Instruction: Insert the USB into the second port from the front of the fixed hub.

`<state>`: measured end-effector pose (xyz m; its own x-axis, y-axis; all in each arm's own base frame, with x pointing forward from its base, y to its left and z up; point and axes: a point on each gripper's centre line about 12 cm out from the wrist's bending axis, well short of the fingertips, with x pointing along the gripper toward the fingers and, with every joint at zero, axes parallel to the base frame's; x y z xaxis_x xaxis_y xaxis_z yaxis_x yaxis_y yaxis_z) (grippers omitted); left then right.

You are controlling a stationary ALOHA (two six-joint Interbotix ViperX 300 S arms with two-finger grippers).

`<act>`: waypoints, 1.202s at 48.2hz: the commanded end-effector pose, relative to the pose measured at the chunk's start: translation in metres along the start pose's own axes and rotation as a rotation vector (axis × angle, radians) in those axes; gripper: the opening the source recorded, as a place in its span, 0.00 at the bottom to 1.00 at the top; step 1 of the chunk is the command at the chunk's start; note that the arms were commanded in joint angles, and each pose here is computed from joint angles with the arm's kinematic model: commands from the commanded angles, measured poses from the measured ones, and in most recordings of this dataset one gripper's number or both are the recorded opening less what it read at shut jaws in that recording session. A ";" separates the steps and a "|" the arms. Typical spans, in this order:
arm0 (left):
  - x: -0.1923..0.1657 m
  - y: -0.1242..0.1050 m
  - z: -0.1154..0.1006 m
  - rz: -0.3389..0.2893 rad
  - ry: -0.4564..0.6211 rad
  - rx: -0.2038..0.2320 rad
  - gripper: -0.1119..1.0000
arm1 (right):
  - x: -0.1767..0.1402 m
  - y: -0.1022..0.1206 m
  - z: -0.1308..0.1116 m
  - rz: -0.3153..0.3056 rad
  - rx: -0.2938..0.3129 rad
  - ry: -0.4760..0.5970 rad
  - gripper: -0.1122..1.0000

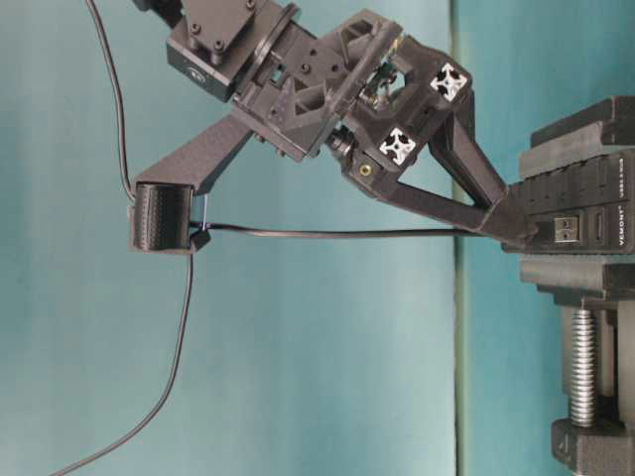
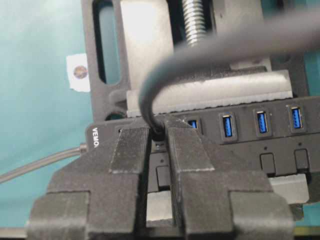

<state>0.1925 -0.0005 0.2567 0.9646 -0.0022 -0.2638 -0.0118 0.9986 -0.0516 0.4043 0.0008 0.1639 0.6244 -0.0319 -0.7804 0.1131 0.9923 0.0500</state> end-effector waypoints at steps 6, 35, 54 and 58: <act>0.000 -0.001 0.006 -0.002 -0.015 -0.001 0.10 | -0.002 0.002 0.004 0.005 0.009 -0.012 0.15; 0.001 0.000 0.004 -0.002 -0.009 -0.003 0.10 | 0.000 0.004 0.000 0.004 0.001 0.008 0.15; 0.001 0.000 0.004 -0.002 -0.009 -0.003 0.10 | 0.009 0.002 -0.014 -0.008 0.001 0.074 0.15; 0.001 0.000 0.003 -0.002 -0.008 -0.003 0.10 | 0.010 0.002 -0.016 -0.009 -0.001 0.079 0.15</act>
<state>0.1923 -0.0005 0.2554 0.9638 -0.0022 -0.2667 -0.0128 0.9984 -0.0545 0.4006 0.0021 0.1487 0.5732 -0.0343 -0.8187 0.1126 0.9929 0.0372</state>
